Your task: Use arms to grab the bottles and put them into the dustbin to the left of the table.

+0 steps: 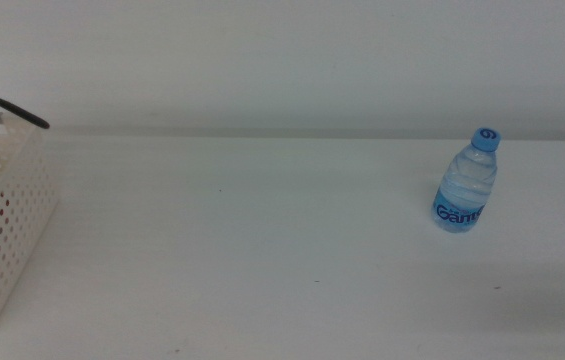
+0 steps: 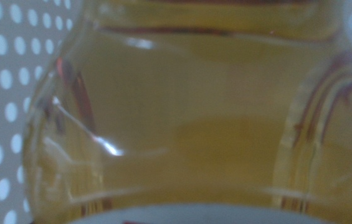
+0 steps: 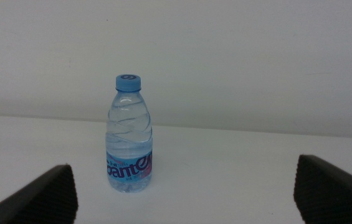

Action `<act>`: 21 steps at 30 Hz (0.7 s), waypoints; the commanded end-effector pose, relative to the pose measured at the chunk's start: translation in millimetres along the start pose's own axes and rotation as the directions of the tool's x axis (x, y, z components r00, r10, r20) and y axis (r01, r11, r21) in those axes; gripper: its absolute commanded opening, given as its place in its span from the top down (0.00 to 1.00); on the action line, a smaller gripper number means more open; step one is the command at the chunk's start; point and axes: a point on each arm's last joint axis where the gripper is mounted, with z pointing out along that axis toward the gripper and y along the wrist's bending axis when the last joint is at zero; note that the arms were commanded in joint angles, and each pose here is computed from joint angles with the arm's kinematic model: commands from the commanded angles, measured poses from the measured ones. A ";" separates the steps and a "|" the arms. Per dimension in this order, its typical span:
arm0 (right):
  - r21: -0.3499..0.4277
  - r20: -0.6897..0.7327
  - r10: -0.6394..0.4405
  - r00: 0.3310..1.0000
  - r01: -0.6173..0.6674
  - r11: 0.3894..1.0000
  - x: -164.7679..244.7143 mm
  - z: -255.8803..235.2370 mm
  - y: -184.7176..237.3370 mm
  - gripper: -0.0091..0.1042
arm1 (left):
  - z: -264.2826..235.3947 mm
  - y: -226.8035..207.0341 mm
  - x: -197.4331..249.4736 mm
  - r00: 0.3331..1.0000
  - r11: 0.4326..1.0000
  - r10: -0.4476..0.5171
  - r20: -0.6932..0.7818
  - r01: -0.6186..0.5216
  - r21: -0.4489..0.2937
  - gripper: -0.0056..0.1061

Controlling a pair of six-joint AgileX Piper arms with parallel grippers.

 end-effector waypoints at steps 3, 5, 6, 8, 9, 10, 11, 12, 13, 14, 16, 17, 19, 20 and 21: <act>0.009 0.005 -0.005 1.000 0.005 1.000 12.0 -0.3 0.8 0.10 | -1.5 -0.4 -5.2 0.999 1.000 -0.018 0.040 0.017 0.016 0.84; 0.009 0.005 -0.005 1.000 0.005 1.000 12.0 -0.3 0.8 0.10 | -0.9 -1.4 -5.4 0.999 1.000 -0.009 0.040 0.008 0.020 0.77; 0.009 0.005 -0.005 1.000 0.005 1.000 12.0 -0.3 0.8 0.10 | -0.4 -1.7 -5.0 0.999 1.000 -0.009 0.037 0.008 0.022 0.71; 0.009 0.005 -0.005 1.000 0.005 1.000 12.0 -0.3 0.8 0.10 | 0.6 -2.5 -3.4 1.000 1.000 0.002 0.023 -0.003 0.031 0.58; 0.009 0.005 -0.005 1.000 0.005 1.000 12.0 -0.3 0.8 0.10 | 0.6 -3.1 -2.7 1.000 0.999 0.014 0.015 -0.015 0.037 0.51; 0.009 0.005 -0.005 1.000 0.005 1.000 12.0 -0.3 0.8 0.10 | 0.6 -3.6 -2.0 1.000 0.999 0.014 0.008 -0.015 0.042 0.44; 0.009 0.005 -0.005 1.000 0.005 1.000 12.0 -0.3 0.8 0.10 | 0.6 -3.6 -1.6 1.000 0.999 0.015 0.003 -0.016 0.043 0.38; 0.009 0.005 -0.005 1.000 0.005 1.000 12.0 -0.3 0.8 0.10 | 0.6 -3.4 -1.2 1.000 0.999 0.017 -0.001 -0.017 0.041 0.30; 0.009 0.005 -0.005 1.000 0.005 1.000 12.0 -0.3 0.8 0.10 | 0.6 -3.4 -1.2 1.000 0.999 0.017 -0.001 -0.017 0.041 0.23; 0.009 0.005 -0.005 1.000 0.005 1.000 12.0 -0.3 0.8 0.10 | -0.1 -4.0 -1.1 1.000 0.999 0.016 0.001 -0.016 0.044 0.18; 0.009 0.005 -0.005 1.000 0.005 1.000 12.0 -0.3 0.8 0.10 | -5.6 -8.5 -0.3 1.000 0.998 -0.005 0.006 0.005 0.069 0.11; 0.009 0.005 -0.005 1.000 0.005 1.000 12.0 -0.3 0.8 0.10 | -9.0 -10.4 0.7 1.000 0.997 -0.023 0.007 0.022 0.076 0.11; 0.009 0.005 -0.005 1.000 0.005 1.000 12.0 -0.3 0.8 0.10 | -22.5 -17.5 3.0 0.998 0.995 -0.050 0.030 0.048 0.083 0.11; 0.009 0.005 -0.005 1.000 0.005 1.000 12.0 -0.3 0.8 0.10 | -29.1 -22.5 3.5 0.998 0.995 -0.055 0.042 0.052 0.080 0.11; 0.009 0.005 -0.005 1.000 0.005 1.000 12.0 -0.3 0.8 0.10 | -38.2 -28.7 4.8 0.997 0.996 -0.053 0.058 0.049 0.074 0.11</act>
